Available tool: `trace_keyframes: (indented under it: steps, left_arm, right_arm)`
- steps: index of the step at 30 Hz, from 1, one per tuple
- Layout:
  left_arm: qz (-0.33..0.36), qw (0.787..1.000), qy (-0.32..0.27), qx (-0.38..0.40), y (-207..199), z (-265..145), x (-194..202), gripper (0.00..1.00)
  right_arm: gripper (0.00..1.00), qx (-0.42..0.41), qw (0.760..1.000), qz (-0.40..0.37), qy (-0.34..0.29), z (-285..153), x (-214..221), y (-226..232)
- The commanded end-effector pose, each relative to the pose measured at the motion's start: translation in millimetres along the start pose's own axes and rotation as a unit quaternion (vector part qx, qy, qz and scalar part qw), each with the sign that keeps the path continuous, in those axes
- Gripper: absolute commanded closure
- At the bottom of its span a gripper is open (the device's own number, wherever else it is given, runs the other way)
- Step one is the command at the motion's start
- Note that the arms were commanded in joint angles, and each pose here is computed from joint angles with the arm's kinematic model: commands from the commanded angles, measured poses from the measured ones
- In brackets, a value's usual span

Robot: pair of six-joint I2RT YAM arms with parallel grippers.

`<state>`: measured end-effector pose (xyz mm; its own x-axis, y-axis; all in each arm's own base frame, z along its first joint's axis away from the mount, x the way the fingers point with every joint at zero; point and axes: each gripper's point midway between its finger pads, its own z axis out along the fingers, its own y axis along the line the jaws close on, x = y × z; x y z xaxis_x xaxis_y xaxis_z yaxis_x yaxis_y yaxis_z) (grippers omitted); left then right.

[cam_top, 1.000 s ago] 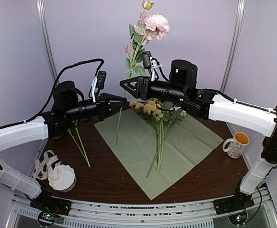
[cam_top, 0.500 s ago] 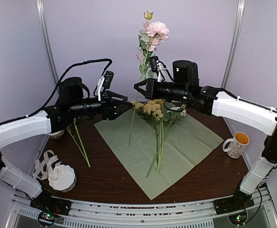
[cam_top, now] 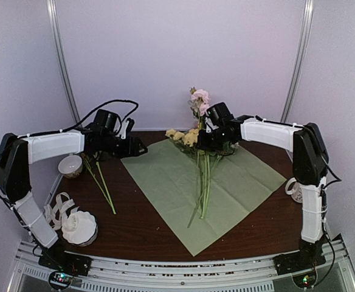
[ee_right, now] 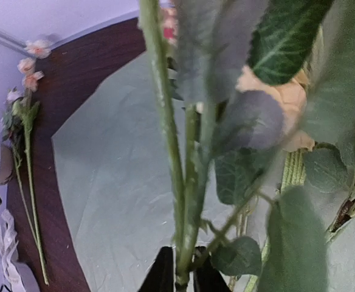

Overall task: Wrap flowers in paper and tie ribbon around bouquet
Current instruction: Place the fake flower on the flattened wrapping paper, then pick up the left corner of the flattened wrapping paper at the center of the board.

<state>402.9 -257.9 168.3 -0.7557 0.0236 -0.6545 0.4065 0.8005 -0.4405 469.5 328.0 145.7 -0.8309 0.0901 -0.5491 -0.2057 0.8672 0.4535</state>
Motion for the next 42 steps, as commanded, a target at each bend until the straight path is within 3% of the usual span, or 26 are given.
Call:
trace_keyframes:
  steps: [1,4,11,15,24,26,34,42]
  left_arm:
    - [-0.055,0.996,0.05,-0.051,38,10,33,0.26]
    - [-0.051,0.994,0.071,-0.065,50,20,42,0.25]
    - [-0.075,0.989,0.086,-0.095,88,32,38,0.23]
    - [-0.095,0.986,0.09,-0.105,109,41,37,0.14]
    - [-0.119,0.977,0.133,-0.115,130,73,57,0.07]
    - [-0.129,0.976,0.143,-0.102,129,82,61,0.03]
    - [-0.147,0.976,0.15,-0.049,111,102,70,0.03]
    - [-0.141,0.98,0.139,0.003,80,112,61,0.15]
  right_arm:
    - [0.76,0.064,0.998,0.016,0.011,14,-11,-32]
    - [0.64,0.076,0.997,0.022,0.013,20,-14,-44]
    - [0.59,0.115,0.993,-0.02,-0.015,-35,-20,-51]
    - [0.58,0.15,0.988,-0.032,-0.012,-63,11,-77]
    - [0.52,0.268,0.959,-0.052,0.081,-85,101,-153]
    - [0.52,0.259,0.96,-0.047,0.098,-79,116,-157]
    - [0.52,0.153,0.976,0.009,0.157,-31,162,-140]
    - [0.52,0.112,0.98,0.026,0.165,-16,169,-127]
